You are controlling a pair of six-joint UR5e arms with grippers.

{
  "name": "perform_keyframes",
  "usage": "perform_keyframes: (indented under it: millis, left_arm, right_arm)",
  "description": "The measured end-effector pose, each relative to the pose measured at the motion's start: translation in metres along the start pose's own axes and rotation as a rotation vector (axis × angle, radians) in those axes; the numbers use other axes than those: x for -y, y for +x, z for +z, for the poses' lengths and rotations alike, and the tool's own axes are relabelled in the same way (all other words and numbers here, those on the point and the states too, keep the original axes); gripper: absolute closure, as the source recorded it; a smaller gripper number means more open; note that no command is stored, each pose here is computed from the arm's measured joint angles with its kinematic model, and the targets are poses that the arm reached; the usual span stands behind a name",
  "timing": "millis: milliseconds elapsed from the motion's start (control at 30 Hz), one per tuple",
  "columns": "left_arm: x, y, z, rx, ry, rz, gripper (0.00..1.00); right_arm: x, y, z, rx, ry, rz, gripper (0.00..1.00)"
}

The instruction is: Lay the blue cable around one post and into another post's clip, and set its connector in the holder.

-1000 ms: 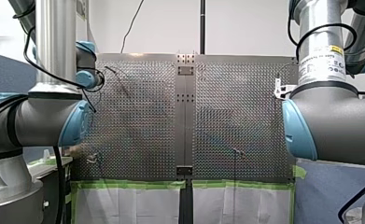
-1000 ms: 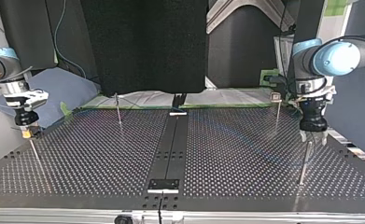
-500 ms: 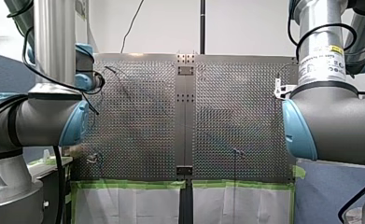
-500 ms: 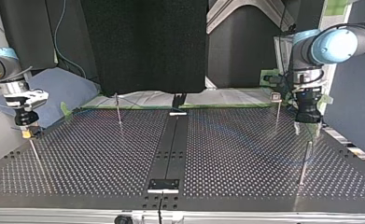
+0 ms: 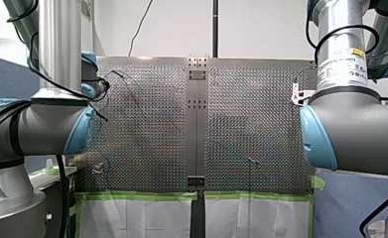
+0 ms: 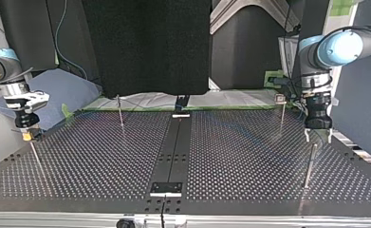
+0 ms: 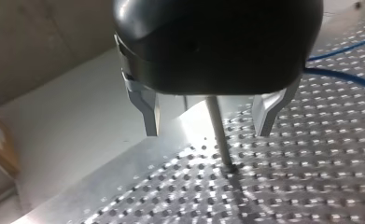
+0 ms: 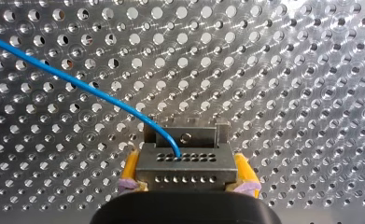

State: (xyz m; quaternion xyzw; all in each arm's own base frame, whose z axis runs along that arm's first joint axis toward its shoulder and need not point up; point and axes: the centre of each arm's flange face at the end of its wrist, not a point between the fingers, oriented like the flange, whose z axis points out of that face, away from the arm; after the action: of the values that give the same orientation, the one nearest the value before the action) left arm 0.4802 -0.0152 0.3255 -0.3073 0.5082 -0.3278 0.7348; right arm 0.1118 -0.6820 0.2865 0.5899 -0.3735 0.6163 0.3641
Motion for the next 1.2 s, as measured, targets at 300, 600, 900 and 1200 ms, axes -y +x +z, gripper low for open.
perform_keyframes:
  millis: [300,600,900,1200]
  left_arm:
    - [-0.003,-0.007,0.016,0.047,0.061,-0.073,0.0]
    - [0.011,-0.018,0.032,0.085,0.158,-0.137,0.0]
    - [0.002,-0.02,0.056,0.099,0.121,-0.14,0.0]
    - [-0.016,-0.028,0.078,0.143,0.029,-0.075,0.0]
  right_arm:
    - [0.0,0.0,0.0,0.0,0.0,0.0,1.0]
    - [0.0,0.0,0.0,0.0,0.0,0.0,1.0]
    - [0.0,0.0,0.0,0.0,0.0,0.0,1.0]
    - [0.0,0.0,0.0,0.0,0.0,0.0,1.0]
